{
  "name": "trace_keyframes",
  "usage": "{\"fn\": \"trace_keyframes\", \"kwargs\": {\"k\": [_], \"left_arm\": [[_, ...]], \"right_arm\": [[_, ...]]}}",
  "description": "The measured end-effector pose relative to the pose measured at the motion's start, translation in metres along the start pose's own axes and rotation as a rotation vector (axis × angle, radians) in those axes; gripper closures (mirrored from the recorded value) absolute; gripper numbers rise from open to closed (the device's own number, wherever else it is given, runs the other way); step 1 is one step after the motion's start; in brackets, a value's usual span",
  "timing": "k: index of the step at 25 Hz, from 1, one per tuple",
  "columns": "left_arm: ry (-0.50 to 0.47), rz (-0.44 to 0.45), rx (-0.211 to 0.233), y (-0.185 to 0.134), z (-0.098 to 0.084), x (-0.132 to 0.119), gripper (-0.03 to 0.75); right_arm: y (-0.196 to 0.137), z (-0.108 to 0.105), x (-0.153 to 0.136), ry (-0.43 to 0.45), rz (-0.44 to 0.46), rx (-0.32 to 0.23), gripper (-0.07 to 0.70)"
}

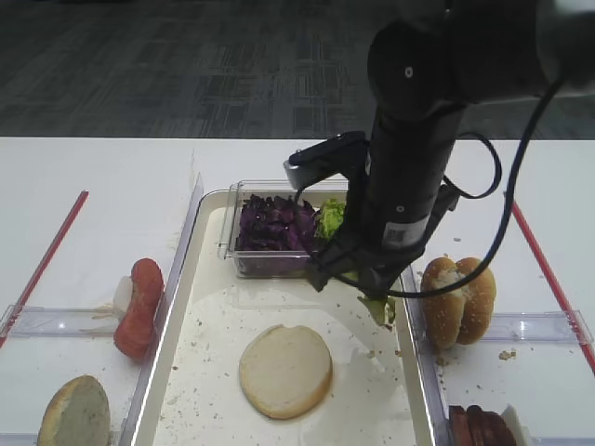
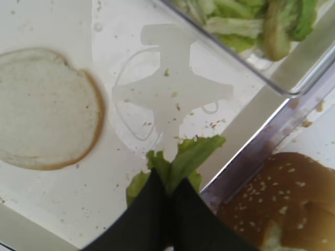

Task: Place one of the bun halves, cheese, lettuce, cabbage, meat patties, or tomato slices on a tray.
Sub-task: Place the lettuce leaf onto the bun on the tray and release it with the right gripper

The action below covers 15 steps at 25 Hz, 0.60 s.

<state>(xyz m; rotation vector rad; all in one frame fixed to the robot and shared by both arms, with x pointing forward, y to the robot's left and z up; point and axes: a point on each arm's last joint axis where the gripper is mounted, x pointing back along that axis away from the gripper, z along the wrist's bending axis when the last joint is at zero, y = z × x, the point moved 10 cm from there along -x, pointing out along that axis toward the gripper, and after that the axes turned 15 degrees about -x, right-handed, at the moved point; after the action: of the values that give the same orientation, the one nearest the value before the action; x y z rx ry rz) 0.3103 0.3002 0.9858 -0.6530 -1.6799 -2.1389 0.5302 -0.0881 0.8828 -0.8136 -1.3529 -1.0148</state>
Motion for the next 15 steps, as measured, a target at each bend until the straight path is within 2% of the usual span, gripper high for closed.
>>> {"fn": "trace_keyframes", "kwargs": {"k": [2, 10, 15], "left_arm": [[0.000, 0.000, 0.000, 0.000, 0.000, 0.000, 0.165], [0.000, 0.000, 0.000, 0.000, 0.000, 0.000, 0.165], [0.000, 0.000, 0.000, 0.000, 0.000, 0.000, 0.165]], "right_arm": [[-0.004, 0.009, -0.003, 0.000, 0.001, 0.024, 0.584], [-0.011, 0.075, -0.005, 0.044, -0.064, 0.170, 0.584], [-0.009, 0.091, -0.005, 0.063, -0.103, 0.202, 0.584]]}}
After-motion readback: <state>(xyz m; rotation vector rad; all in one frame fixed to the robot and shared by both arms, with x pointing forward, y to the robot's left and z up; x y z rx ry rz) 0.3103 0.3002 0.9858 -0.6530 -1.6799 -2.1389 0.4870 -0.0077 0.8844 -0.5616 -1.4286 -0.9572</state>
